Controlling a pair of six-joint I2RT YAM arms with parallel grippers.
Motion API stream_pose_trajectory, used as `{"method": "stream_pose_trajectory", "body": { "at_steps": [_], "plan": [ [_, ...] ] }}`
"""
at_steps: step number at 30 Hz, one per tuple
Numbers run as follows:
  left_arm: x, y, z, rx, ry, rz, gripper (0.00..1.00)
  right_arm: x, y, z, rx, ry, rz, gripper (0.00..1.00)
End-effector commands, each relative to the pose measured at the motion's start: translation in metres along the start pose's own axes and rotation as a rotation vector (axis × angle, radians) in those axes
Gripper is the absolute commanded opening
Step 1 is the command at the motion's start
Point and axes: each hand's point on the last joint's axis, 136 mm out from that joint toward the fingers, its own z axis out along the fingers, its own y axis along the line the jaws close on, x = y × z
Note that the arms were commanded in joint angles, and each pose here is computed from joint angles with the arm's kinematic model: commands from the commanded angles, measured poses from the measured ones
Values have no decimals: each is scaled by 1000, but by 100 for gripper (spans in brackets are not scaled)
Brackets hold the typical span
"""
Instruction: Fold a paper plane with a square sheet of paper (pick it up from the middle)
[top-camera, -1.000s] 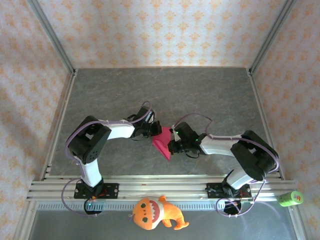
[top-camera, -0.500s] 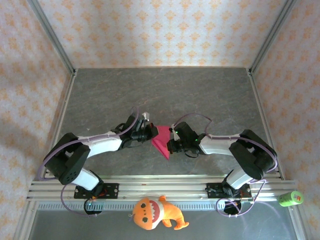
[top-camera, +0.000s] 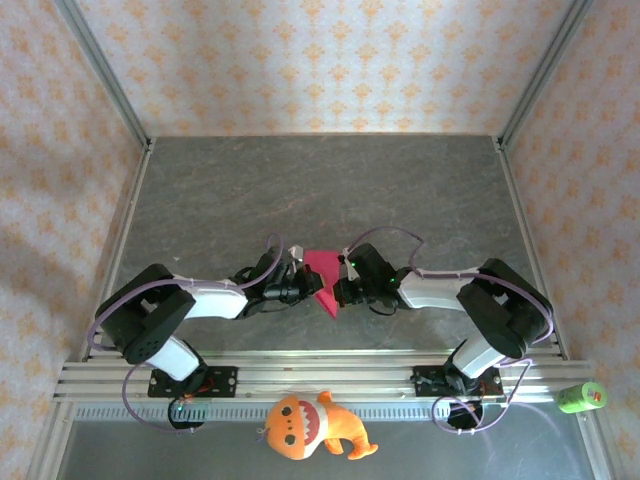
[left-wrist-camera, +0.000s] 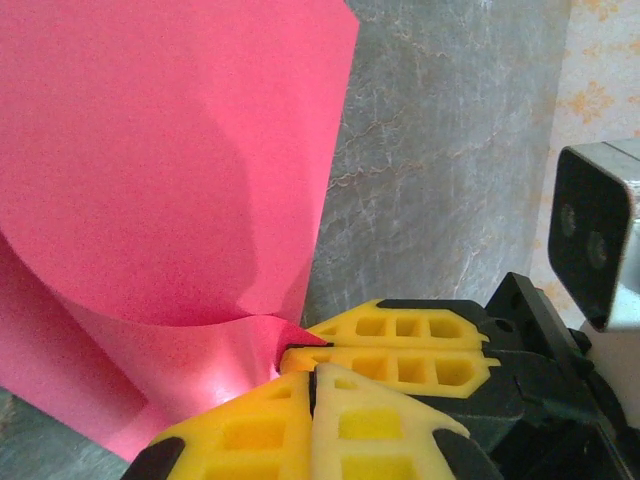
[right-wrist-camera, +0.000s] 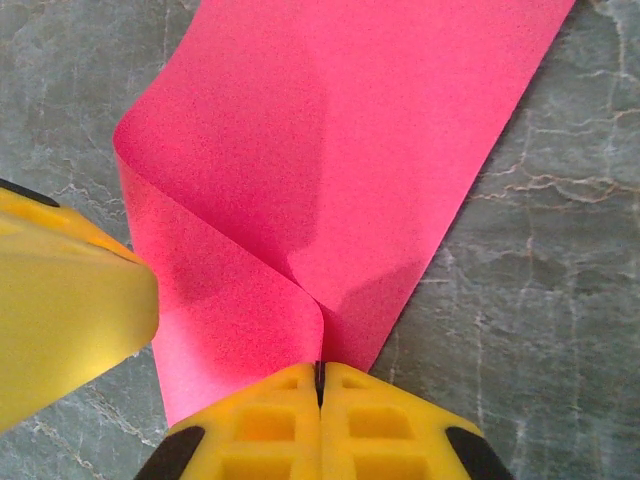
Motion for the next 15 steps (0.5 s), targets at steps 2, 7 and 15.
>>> {"method": "stream_pose_trajectory", "body": {
  "at_steps": [2,7,15],
  "plan": [
    [-1,-5,4,14,-7,-2,0,7,-15,4,61,25,25,0],
    [5,21,10,-56,6,-22,0,8,-15,5,62,28,26,0],
    [11,57,9,-177,6,-31,0,10,-16,5,64,34,24,0]
  ]
}}
